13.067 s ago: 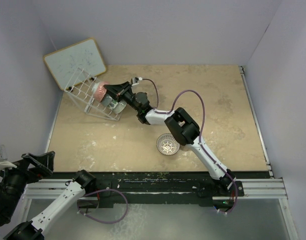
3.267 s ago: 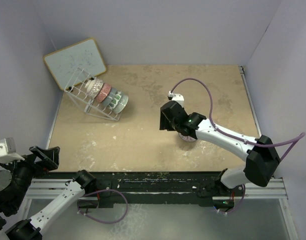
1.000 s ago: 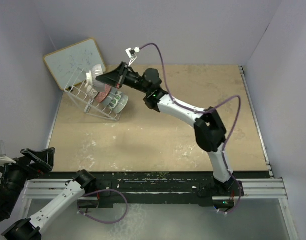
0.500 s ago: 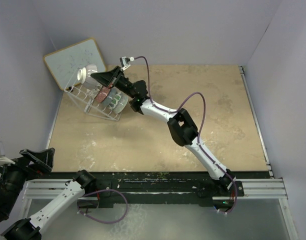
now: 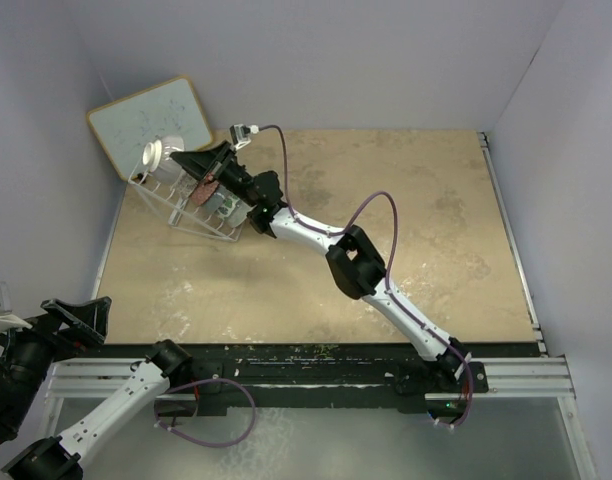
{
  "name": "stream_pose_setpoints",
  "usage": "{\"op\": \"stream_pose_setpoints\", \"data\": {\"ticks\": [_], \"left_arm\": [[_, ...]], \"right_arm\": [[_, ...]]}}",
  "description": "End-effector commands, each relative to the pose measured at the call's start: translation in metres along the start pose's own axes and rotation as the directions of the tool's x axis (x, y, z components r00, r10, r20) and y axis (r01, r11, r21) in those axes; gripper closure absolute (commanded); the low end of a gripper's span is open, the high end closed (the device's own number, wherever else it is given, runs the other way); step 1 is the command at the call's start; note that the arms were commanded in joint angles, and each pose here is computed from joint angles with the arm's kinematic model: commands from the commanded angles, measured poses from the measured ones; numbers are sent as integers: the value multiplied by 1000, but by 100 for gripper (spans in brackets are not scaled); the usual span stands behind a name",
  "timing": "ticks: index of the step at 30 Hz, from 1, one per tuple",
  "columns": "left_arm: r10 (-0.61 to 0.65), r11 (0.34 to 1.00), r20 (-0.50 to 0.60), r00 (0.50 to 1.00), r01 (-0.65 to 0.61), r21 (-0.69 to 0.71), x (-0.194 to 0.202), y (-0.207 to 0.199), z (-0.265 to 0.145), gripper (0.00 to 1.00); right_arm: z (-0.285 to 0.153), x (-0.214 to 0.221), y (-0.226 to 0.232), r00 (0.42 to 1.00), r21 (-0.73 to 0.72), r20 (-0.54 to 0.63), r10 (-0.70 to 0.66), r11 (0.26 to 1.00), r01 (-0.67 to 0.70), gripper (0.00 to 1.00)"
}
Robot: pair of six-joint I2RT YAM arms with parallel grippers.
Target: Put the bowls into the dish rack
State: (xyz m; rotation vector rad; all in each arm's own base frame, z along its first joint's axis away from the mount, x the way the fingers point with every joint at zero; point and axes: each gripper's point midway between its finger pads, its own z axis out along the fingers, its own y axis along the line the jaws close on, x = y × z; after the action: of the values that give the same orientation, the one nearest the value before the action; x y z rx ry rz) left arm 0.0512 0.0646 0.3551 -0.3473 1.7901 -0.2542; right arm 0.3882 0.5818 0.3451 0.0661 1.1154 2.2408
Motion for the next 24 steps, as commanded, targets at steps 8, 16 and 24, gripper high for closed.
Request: {"op": "stream_pose_setpoints", "data": {"ticks": [8, 16, 24], "left_arm": [[14, 1000, -1, 1000, -14, 15, -2, -4, 1, 1], [15, 1000, -2, 1000, -15, 12, -1, -1, 0, 1], [13, 1000, 1, 1000, -13, 10, 0, 0, -1, 1]], "right_arm": [[15, -21, 15, 993, -43, 115, -13, 999, 18, 96], [16, -25, 0, 990, 4, 140, -21, 1000, 21, 94], [12, -27, -20, 988, 57, 154, -12, 998, 4, 91]]}}
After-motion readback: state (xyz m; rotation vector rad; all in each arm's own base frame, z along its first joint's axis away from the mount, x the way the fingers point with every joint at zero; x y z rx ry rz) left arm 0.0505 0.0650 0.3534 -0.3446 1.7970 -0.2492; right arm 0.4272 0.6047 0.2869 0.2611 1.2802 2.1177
